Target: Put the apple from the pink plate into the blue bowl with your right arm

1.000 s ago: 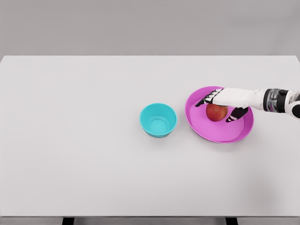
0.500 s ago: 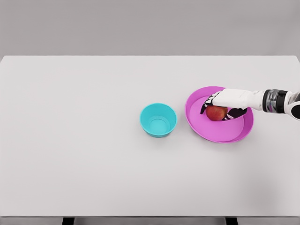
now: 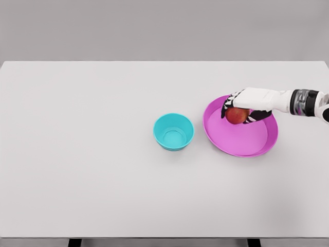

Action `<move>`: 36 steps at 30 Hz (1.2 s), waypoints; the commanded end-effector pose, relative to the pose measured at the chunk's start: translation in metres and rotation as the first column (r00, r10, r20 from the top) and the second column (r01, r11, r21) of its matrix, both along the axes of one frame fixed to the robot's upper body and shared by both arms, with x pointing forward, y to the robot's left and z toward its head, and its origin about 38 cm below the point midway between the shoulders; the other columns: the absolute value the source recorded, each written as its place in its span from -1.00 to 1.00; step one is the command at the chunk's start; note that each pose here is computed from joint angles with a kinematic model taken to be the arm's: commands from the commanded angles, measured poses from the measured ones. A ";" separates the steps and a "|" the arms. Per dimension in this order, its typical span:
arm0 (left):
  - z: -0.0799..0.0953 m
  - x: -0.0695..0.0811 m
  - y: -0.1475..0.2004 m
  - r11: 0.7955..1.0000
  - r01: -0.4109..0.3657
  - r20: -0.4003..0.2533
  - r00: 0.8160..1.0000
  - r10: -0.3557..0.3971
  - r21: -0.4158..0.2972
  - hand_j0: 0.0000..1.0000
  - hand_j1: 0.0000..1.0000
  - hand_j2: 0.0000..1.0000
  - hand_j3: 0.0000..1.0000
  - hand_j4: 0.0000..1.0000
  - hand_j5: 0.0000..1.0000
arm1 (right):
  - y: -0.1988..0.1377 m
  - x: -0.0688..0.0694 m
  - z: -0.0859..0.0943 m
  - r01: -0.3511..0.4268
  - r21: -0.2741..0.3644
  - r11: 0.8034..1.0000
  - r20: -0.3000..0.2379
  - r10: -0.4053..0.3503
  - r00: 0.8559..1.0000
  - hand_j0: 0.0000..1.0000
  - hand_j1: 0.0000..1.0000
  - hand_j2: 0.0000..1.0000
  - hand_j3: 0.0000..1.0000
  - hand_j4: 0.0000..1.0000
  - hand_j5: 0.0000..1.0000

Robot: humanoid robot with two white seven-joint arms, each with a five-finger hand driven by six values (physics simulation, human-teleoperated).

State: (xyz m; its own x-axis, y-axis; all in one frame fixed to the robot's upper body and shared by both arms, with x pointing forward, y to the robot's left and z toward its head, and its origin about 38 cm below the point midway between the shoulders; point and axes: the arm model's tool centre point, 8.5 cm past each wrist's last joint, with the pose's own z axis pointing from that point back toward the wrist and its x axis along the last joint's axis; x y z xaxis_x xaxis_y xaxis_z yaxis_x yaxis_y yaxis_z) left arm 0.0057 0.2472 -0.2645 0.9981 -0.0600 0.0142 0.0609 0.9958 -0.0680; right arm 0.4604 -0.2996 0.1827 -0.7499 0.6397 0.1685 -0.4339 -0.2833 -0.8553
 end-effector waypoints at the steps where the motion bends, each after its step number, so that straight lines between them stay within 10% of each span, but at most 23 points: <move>1: 0.000 0.000 0.000 1.000 -0.001 -0.001 1.000 0.001 0.000 1.00 1.00 1.00 1.00 1.00 1.00 | 0.006 -0.002 0.005 -0.018 0.010 1.000 0.013 0.018 1.000 0.21 0.21 0.21 0.21 0.21 0.21; 20: 0.000 0.000 0.000 1.000 -0.001 -0.001 1.000 0.001 0.000 1.00 1.00 1.00 1.00 1.00 1.00 | 0.098 -0.031 0.032 -0.269 0.093 0.959 0.119 0.257 0.959 0.21 0.21 0.21 0.21 0.21 0.21; 36: 0.000 0.000 0.000 1.000 -0.001 -0.001 1.000 0.001 0.000 1.00 1.00 1.00 1.00 1.00 1.00 | 0.137 -0.032 0.026 -0.322 0.147 0.935 0.129 0.305 0.944 0.21 0.21 0.21 0.21 0.21 0.21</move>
State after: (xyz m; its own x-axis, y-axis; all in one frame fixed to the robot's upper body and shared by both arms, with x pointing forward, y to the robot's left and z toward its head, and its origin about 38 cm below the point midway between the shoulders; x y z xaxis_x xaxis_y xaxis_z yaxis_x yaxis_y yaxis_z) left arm 0.0057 0.2472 -0.2645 0.9981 -0.0602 0.0141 0.0611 0.9958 -0.0680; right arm 0.4279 -0.1666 0.2088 -0.9260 0.3440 0.1555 -0.2508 -0.2530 -0.9344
